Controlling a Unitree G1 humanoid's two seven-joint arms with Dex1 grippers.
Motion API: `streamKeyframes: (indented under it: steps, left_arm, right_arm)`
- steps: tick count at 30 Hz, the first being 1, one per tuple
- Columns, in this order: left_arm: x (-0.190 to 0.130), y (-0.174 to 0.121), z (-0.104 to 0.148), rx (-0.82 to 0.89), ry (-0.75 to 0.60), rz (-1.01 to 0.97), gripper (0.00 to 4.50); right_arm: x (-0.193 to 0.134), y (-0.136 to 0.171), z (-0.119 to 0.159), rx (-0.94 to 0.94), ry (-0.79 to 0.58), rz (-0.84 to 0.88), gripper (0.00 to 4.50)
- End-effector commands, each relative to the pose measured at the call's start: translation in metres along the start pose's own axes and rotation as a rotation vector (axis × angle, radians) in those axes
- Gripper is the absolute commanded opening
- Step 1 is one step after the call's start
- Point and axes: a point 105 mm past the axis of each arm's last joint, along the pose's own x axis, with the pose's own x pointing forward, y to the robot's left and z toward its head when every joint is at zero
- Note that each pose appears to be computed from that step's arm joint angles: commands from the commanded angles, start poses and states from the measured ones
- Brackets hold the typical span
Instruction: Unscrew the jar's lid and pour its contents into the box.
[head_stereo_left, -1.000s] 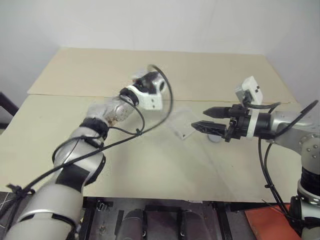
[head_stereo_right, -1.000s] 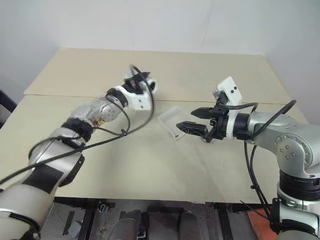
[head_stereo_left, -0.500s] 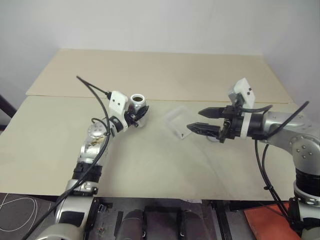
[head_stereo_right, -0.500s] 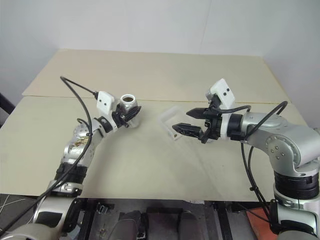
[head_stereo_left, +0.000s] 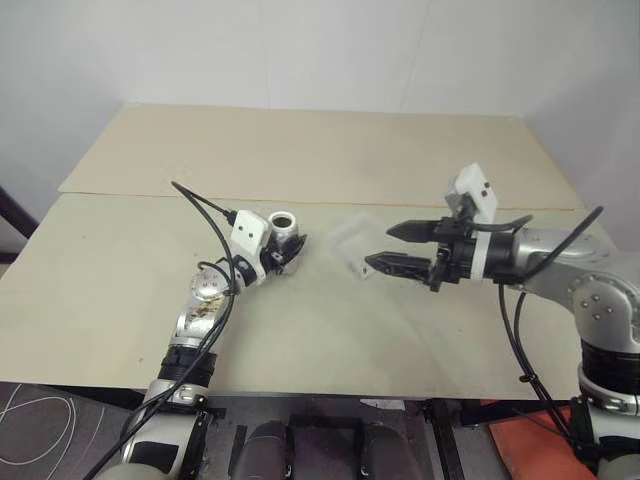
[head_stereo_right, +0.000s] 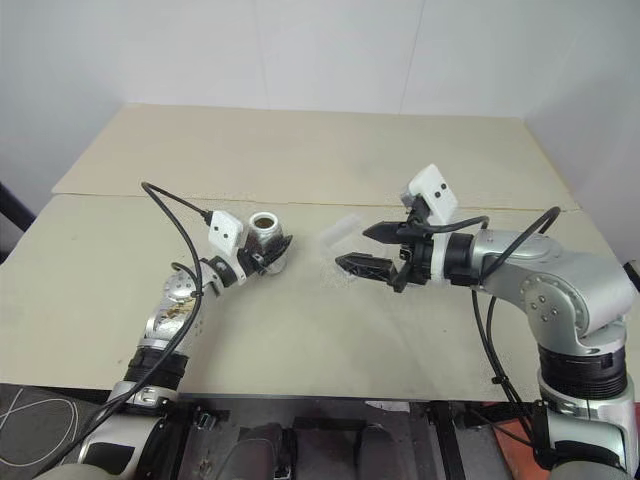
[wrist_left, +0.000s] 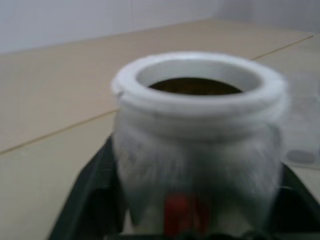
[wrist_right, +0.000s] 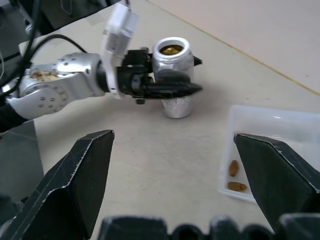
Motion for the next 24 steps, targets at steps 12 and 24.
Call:
streamKeyframes:
  steps: [12, 24]
  left_arm:
    - [-0.102, 0.017, 0.049, 0.238, 0.138, -0.280, 4.45]
    - [-0.200, 0.025, 0.122, 0.126, 0.098, -0.381, 4.45]
  right_arm:
    - [-0.004, 0.005, -0.003, -0.037, 0.009, 0.005, 4.50]
    - [-0.021, 0.001, 0.002, -0.231, -0.019, 0.002, 4.50]
